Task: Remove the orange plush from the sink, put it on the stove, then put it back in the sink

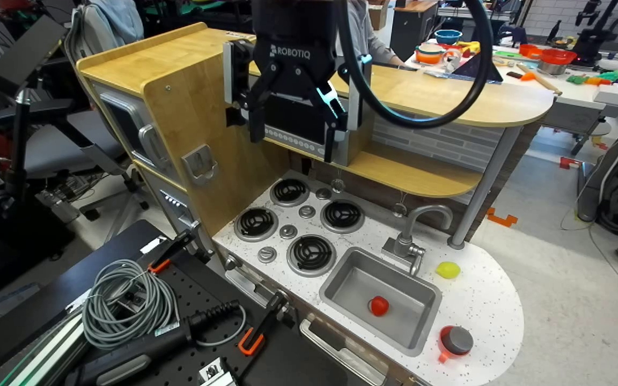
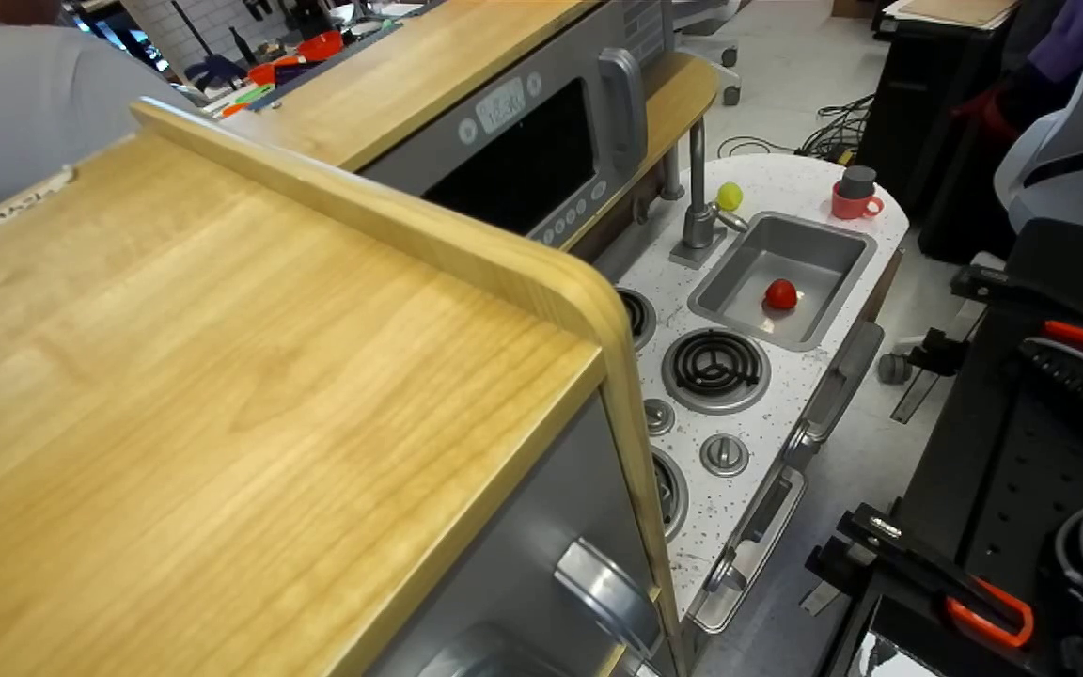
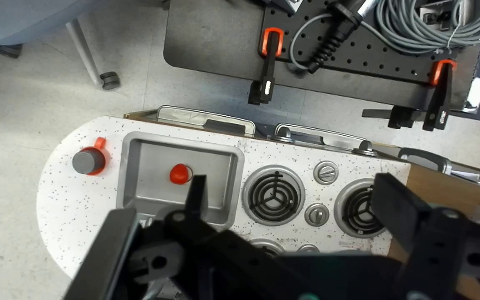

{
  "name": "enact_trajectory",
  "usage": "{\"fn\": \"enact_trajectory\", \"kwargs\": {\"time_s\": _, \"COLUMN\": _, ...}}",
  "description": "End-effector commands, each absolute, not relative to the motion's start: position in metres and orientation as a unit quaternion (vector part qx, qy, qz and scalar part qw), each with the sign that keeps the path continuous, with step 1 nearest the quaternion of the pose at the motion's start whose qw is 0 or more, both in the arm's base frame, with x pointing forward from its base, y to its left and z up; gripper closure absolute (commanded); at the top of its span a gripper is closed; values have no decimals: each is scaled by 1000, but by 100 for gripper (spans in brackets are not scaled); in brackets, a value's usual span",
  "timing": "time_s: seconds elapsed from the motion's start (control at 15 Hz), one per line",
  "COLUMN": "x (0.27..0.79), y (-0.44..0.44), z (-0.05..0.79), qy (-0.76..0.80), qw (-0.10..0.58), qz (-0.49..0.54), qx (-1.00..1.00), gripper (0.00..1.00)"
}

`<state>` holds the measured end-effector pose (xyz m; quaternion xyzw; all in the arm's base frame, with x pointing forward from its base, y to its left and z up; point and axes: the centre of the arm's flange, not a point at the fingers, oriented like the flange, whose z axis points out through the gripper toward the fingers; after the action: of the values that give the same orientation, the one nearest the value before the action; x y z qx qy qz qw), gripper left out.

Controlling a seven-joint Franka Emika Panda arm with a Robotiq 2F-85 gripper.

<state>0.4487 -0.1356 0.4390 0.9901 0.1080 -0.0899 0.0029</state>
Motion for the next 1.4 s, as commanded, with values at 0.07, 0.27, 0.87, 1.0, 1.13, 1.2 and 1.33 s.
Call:
{"fn": "enact_trajectory", "kwargs": {"time_s": 0.07, "x": 459, "y": -161, "z": 396, "qy": 94, "qw": 44, "qz": -94, "qx": 990, "gripper": 0}}
{"fn": "enact_trajectory", "kwargs": {"time_s": 0.27, "x": 468, "y": -185, "z": 346, "qy": 69, "qw": 76, "qz": -89, "qx": 991, "gripper": 0}}
{"fn": "enact_trajectory", "kwargs": {"time_s": 0.87, "x": 486, "y": -254, "z": 230, "qy": -4, "qw": 104, "qz": -40, "qx": 994, "gripper": 0}}
{"fn": "enact_trajectory", "kwargs": {"time_s": 1.0, "x": 492, "y": -261, "z": 212, "qy": -19, "qw": 110, "qz": -38, "qx": 993, "gripper": 0}}
{"fn": "enact_trajectory", "kwargs": {"time_s": 1.13, "x": 499, "y": -263, "z": 193, "qy": -26, "qw": 112, "qz": -39, "qx": 993, "gripper": 0}}
{"fn": "enact_trajectory", "kwargs": {"time_s": 1.2, "x": 503, "y": -263, "z": 180, "qy": -28, "qw": 113, "qz": -42, "qx": 992, "gripper": 0}}
{"fn": "enact_trajectory", "kwargs": {"time_s": 1.33, "x": 510, "y": -265, "z": 160, "qy": -34, "qw": 114, "qz": -46, "qx": 992, "gripper": 0}}
